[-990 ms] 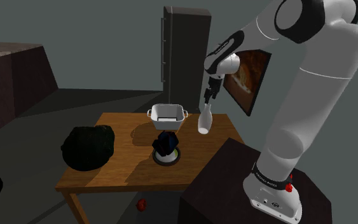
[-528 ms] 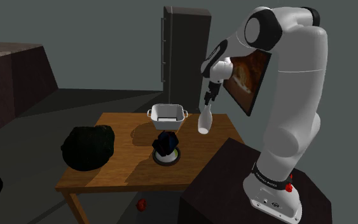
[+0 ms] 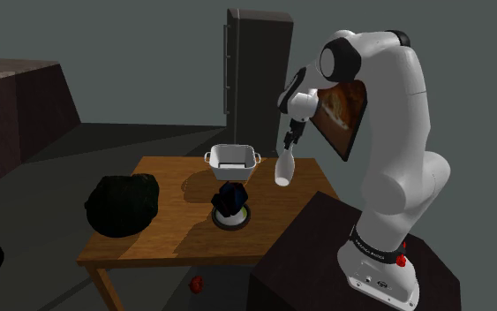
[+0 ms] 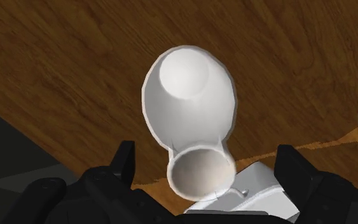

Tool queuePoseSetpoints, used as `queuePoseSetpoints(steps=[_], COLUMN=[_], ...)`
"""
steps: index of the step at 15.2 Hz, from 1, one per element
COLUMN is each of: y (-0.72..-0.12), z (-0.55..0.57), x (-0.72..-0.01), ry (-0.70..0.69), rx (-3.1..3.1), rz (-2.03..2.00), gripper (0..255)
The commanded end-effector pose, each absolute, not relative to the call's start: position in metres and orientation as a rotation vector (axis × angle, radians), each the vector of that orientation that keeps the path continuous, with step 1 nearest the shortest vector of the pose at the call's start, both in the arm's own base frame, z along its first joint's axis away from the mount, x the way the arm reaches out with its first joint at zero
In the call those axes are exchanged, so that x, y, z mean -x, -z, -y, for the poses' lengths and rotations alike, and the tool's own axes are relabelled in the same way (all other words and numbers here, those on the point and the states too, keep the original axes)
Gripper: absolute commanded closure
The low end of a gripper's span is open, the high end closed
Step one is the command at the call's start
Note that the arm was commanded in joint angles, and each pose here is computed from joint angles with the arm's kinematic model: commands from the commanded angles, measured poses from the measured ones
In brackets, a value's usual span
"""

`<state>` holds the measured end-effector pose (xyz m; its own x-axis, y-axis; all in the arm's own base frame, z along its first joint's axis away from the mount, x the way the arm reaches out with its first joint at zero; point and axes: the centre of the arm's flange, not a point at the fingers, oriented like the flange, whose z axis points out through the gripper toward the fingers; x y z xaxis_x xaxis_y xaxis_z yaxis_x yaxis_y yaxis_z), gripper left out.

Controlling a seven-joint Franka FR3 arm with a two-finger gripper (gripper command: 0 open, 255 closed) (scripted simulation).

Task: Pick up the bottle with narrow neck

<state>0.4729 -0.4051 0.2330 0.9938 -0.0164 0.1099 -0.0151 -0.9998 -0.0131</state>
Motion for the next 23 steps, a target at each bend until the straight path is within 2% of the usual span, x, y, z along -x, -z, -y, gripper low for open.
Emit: queuePoseSetpoints(steps=[1,6,7,16,23], y=[-0.222,-0.203,-0.203,-0.203,-0.240], z=[0.406,0.406,0.406,0.406,0.406], x=[-0.474,-0.474,-0.474,-0.474,-0.474], ry=[0.174,0.174,0.174,0.174,0.174], rx=[3.124,3.124,3.124,3.124,3.124], rz=[-0.024,-0.024,-0.024,-0.024,-0.024], gripper=[0,0,255,255,255])
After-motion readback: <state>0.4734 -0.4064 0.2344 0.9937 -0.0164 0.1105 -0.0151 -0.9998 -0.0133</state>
